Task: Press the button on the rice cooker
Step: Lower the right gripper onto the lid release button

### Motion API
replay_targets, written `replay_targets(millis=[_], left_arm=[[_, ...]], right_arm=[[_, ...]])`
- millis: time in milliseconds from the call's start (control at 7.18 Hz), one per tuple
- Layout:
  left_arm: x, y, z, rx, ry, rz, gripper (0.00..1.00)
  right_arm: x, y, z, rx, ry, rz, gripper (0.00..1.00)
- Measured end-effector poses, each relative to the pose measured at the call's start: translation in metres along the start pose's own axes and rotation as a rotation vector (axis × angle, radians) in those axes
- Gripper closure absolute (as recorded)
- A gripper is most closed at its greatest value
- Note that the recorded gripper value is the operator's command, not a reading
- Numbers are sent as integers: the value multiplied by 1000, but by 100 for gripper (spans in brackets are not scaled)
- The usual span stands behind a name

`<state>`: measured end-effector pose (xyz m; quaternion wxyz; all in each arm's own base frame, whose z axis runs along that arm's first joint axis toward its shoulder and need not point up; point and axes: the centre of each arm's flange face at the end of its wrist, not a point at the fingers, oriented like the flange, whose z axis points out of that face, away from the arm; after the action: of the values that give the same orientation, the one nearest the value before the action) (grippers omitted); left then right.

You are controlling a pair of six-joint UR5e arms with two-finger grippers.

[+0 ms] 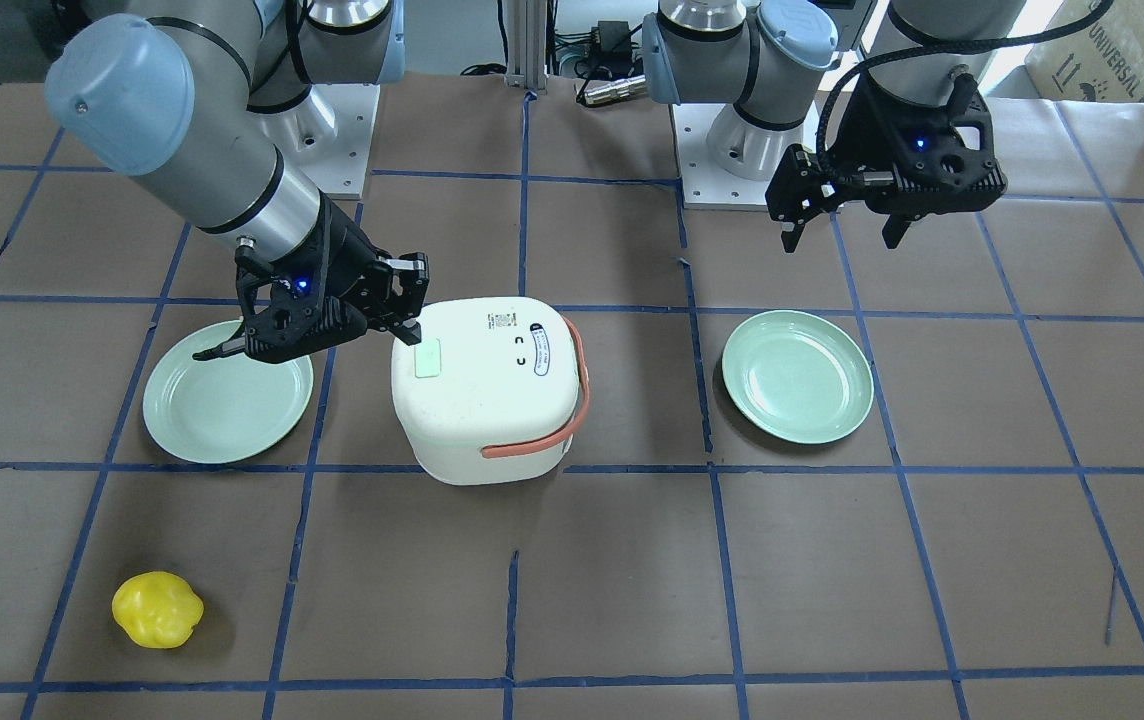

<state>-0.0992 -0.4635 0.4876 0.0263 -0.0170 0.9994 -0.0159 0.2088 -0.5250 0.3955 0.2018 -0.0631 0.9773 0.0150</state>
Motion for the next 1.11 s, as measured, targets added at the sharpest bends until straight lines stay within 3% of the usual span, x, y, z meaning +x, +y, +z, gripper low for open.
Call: replay_targets(millis=[1114], left_arm=[[0,0,0,0,0,0,0]], right_arm=[[8,-13,18,7,-25,-35,94]])
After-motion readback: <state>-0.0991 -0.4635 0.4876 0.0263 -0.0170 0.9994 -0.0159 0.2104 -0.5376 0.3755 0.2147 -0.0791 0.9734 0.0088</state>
